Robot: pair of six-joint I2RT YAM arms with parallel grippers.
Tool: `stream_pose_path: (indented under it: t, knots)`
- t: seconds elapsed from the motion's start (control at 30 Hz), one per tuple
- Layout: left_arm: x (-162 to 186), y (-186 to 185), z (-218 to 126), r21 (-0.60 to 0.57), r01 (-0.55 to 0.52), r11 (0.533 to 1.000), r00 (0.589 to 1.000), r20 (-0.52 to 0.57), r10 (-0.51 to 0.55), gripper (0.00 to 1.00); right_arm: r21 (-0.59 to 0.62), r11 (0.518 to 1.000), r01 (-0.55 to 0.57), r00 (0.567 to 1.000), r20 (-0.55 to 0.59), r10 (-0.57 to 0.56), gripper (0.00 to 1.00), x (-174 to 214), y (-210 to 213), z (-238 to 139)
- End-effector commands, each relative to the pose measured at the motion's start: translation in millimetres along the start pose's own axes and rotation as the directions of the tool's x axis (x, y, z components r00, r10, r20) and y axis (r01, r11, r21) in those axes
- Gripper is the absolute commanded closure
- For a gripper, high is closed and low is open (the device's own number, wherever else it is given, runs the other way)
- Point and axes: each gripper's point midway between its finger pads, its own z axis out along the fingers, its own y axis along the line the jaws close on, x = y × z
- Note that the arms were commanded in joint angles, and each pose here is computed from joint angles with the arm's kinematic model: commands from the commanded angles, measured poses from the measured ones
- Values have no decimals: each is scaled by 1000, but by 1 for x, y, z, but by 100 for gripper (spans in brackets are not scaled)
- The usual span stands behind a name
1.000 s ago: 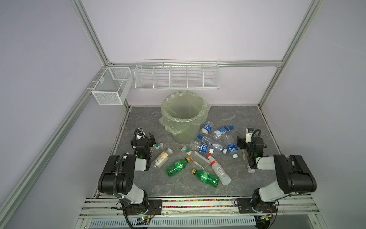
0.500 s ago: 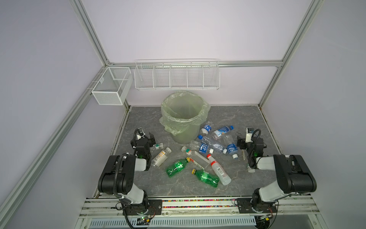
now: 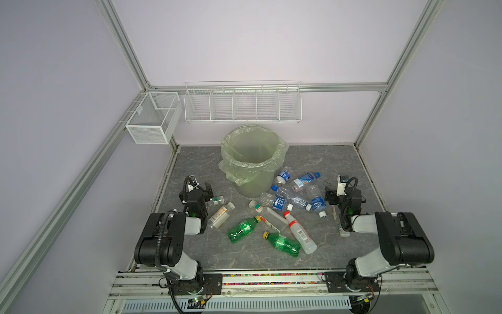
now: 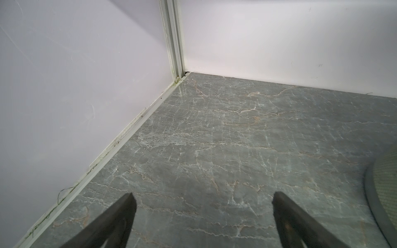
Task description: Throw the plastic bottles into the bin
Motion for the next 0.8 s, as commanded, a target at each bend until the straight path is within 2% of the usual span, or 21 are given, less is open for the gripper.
stream_pose_path:
  t: [0.0,0.47,0.67,0.77]
  knots:
    - [-10,-1,1,4,19,1000,1000,24,-19,1,-8,1000,14,999,35,-14,12,-14,1,0]
    - [-21,4,-7,-7,35,999,998,46,-35,1,-11,1000,26,999,39,-26,12,-20,3,-4]
    - [-29,11,-4,-78,40,996,992,-114,-49,1,-3,1000,30,999,29,-29,12,-24,3,-6]
    - [-30,17,-3,-113,49,992,994,-87,-59,1,18,1000,24,1000,20,-24,12,-28,0,-7]
